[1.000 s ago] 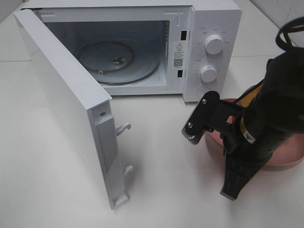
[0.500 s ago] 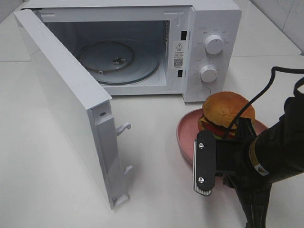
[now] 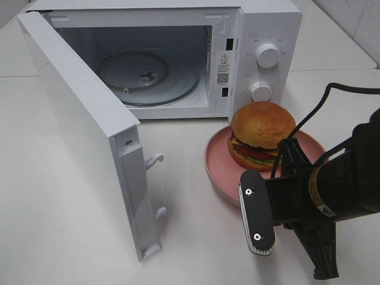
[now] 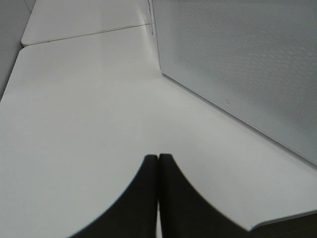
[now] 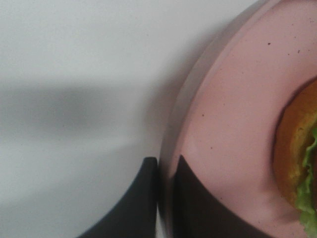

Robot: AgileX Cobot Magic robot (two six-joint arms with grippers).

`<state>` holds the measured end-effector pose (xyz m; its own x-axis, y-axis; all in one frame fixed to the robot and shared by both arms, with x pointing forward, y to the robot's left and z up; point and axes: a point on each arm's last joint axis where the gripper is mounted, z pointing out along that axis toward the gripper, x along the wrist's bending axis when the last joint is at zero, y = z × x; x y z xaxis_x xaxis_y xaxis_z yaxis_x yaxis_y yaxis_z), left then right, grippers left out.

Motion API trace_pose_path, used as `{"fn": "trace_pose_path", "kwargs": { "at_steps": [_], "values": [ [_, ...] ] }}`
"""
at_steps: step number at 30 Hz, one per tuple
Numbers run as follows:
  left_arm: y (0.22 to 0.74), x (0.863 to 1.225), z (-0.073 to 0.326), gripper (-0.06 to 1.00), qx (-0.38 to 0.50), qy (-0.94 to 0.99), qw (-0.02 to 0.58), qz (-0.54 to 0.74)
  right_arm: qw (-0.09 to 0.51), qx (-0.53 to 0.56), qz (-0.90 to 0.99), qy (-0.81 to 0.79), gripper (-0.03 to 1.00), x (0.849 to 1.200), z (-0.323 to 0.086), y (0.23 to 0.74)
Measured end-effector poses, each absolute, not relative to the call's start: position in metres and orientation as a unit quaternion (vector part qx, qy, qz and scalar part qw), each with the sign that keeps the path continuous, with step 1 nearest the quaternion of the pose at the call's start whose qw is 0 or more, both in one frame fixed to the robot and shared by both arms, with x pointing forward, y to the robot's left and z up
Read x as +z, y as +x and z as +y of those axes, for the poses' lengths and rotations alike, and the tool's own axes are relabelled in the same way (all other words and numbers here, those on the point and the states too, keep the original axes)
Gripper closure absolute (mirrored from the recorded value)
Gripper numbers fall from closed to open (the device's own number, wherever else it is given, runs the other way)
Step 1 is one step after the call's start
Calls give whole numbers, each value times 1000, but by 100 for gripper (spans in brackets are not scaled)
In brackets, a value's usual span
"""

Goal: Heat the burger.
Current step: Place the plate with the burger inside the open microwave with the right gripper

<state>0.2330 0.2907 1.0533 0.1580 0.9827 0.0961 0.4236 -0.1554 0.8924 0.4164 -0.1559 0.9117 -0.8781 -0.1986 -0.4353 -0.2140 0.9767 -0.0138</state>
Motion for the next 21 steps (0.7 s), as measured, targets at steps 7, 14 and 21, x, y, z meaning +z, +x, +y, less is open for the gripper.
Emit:
{"fn": "trace_pose_path", "kwargs": {
  "at_steps": [7, 14, 21],
  "values": [
    [233, 1053, 291, 94, 373, 662, 375, 531, 234, 38, 957, -168, 94, 913, -149, 417],
    [233, 1053, 291, 94, 373, 662, 375, 531, 235, 37, 955, -178, 94, 913, -149, 417],
    [233, 1053, 291, 94, 373, 662, 375, 531, 246, 70, 943, -211, 94, 914, -142, 417]
  ]
}}
